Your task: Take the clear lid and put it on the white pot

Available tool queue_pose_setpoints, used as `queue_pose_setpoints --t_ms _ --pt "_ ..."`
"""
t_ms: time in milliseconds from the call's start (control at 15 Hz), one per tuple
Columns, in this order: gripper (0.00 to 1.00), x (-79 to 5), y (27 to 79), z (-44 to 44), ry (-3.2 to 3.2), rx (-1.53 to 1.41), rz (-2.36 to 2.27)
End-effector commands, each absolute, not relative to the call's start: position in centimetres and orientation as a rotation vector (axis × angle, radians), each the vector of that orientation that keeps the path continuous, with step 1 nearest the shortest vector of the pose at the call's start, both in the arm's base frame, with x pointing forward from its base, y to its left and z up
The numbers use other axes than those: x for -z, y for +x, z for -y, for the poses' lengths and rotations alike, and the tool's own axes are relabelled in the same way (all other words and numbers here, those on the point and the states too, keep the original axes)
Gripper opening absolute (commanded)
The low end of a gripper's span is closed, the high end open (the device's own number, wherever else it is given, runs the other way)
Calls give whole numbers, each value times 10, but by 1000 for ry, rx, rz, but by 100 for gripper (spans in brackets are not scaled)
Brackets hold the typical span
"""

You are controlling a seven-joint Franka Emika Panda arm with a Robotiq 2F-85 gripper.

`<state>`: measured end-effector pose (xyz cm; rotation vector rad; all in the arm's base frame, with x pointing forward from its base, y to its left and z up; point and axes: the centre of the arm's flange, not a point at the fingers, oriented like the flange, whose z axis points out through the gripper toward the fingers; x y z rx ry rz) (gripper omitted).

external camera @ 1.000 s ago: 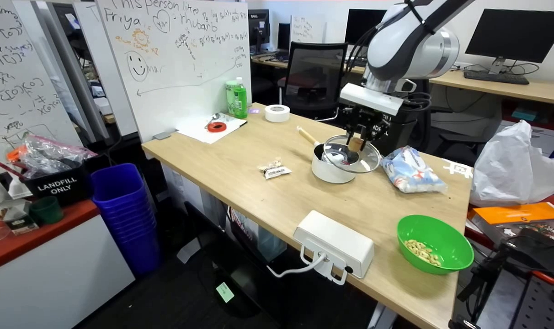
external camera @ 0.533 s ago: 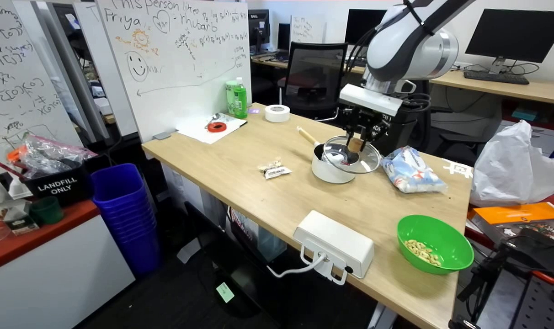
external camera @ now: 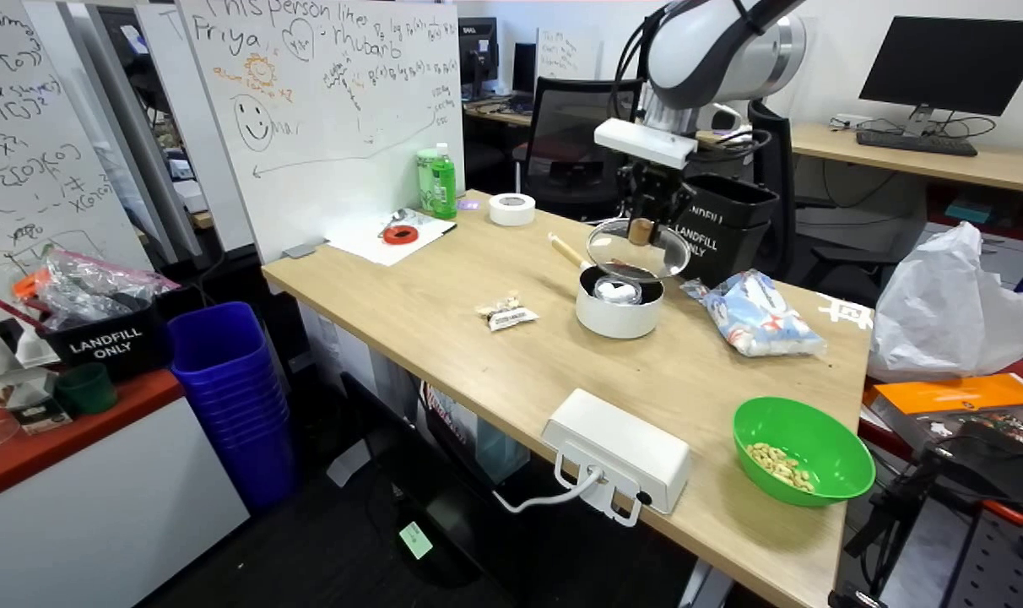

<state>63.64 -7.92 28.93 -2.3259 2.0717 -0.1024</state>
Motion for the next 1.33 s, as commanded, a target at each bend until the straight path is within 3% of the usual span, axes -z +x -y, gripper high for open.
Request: queue_pose_setpoints --t_ms 0,533,867,1267 --pt "16 -296 687 80 -2277 -32 -2221" --pt "16 -282 755 107 -2057 -266 -2440" --pt "16 -261 745 145 -1886 -320 -2474" --pt "16 -244 747 160 -1669 -147 -2540"
